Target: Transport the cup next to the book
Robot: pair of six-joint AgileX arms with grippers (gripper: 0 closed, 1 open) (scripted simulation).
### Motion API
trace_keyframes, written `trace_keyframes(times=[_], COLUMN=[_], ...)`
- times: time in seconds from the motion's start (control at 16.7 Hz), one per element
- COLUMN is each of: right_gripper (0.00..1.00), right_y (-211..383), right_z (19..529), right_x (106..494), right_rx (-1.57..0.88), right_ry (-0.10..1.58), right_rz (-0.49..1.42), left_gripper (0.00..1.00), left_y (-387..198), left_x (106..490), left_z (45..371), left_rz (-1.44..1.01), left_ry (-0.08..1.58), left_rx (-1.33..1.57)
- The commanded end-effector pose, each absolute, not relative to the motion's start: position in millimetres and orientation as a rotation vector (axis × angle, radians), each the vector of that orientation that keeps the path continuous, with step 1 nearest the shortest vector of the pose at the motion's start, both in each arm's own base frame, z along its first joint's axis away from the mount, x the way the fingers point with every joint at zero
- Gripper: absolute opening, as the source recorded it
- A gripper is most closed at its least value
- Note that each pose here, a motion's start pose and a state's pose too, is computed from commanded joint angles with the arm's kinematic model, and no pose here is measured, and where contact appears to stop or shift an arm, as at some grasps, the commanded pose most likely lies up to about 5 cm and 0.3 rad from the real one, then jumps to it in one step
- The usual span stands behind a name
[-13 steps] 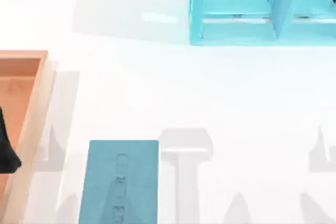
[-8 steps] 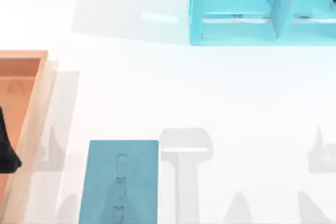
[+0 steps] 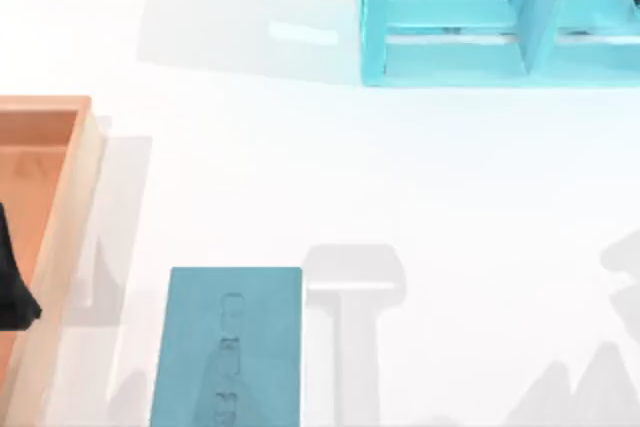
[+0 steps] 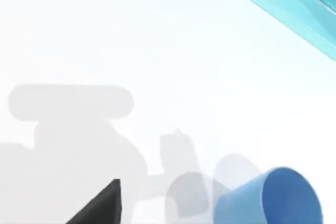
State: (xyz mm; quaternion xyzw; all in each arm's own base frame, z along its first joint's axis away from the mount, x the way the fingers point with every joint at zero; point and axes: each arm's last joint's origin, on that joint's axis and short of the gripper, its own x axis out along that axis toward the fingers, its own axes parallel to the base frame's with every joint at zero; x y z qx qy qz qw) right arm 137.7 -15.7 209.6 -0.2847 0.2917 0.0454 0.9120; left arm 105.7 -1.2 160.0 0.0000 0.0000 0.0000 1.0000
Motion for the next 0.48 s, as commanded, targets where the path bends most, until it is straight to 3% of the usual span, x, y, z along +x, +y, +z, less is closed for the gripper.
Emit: trace_keyframes(times=[0.48], right_gripper=[1.0], right_y=[-50], right_z=[233], right_x=[191], right_rx=[-0.881], right_ry=[1.044], right_rz=[0.373], left_gripper=[1.0], left_y=[-1], left_x=[106], left_z=[160], left_rz=[0.0], left_ry=[0.0], left_rx=[0.0])
